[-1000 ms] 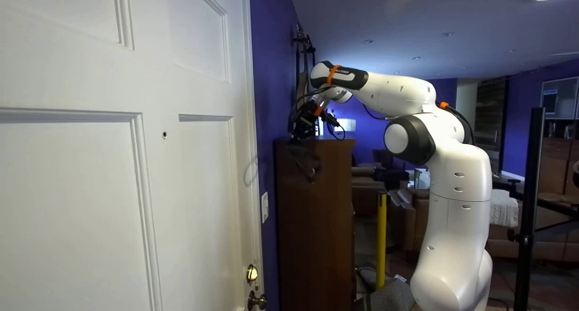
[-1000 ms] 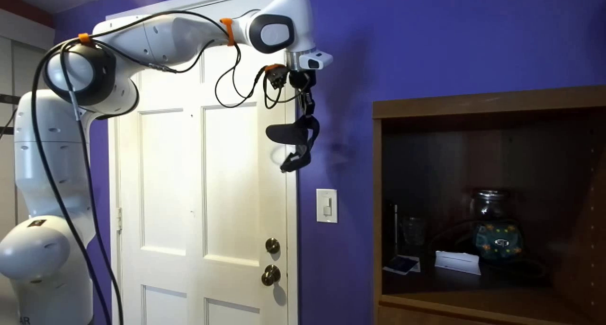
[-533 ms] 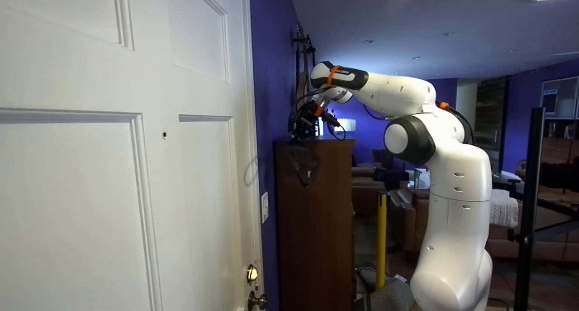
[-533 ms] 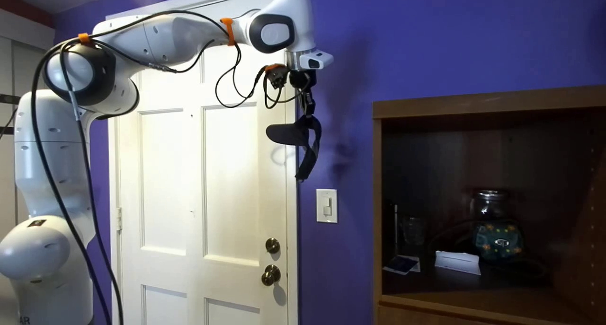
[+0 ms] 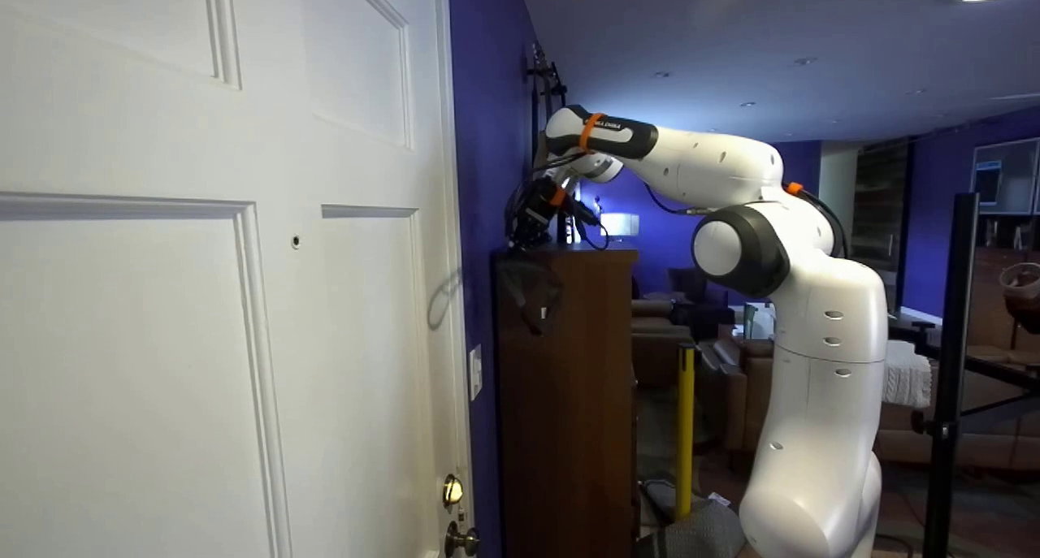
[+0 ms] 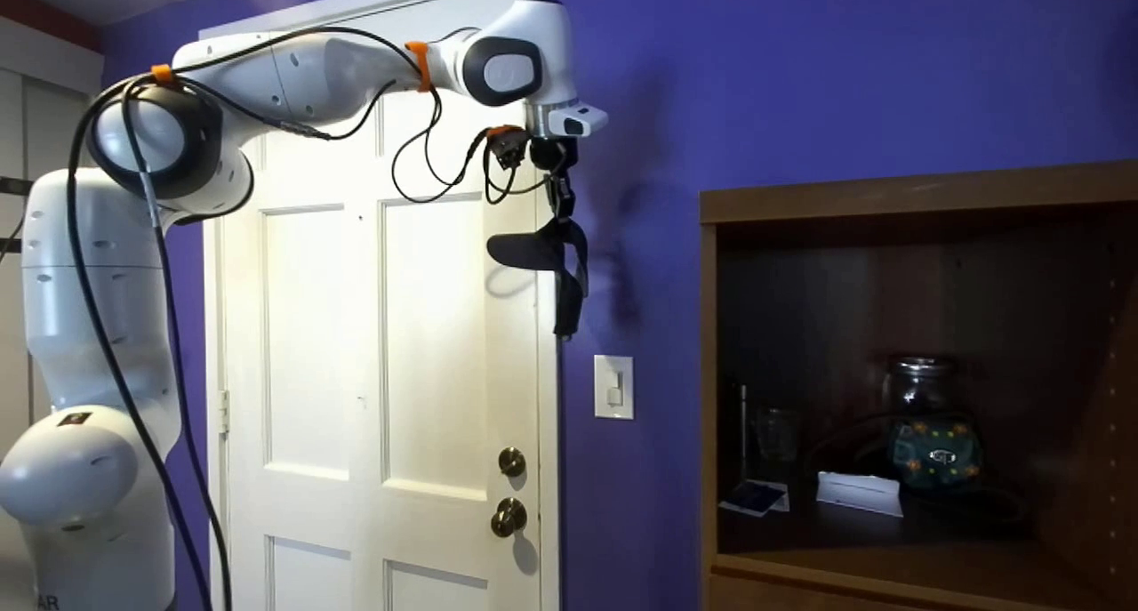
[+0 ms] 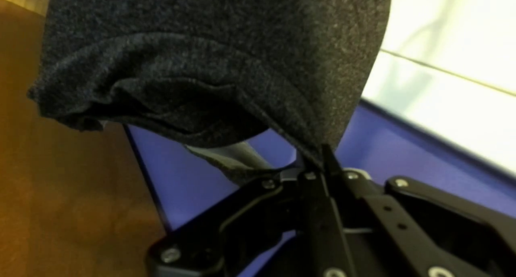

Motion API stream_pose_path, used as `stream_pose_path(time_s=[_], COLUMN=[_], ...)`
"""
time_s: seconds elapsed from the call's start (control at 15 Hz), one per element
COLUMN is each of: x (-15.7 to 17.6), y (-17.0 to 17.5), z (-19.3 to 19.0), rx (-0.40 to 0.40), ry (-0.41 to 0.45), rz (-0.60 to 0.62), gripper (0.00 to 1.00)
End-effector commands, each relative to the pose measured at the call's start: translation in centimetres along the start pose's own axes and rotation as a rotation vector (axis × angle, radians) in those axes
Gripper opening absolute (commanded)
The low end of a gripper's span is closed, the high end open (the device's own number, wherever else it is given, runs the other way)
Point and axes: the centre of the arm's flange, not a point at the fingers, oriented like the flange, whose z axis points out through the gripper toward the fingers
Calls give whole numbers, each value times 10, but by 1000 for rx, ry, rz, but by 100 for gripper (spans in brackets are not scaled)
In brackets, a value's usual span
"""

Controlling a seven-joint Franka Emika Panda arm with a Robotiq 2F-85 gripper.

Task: Remove the half cap from the cabinet top and hang it on the door coat hanging hook

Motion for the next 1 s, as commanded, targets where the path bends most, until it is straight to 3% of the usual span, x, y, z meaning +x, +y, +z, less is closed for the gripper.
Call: stream_pose_path(time_s=[0.0,0.33,0.67,0.73,0.8,0.93], x=[-49,-116,-173,-179,-147,-160], y=[-36,-72,-85,-85,-95,-94], z=[6,13,38,47,31,42], rx=[-5,-42,17,27,-4,0], ry=[-29,-48,-76,-87,-93,-102], rz=[21,81,113,101,86,81], gripper=[1,1,1,1,5,5])
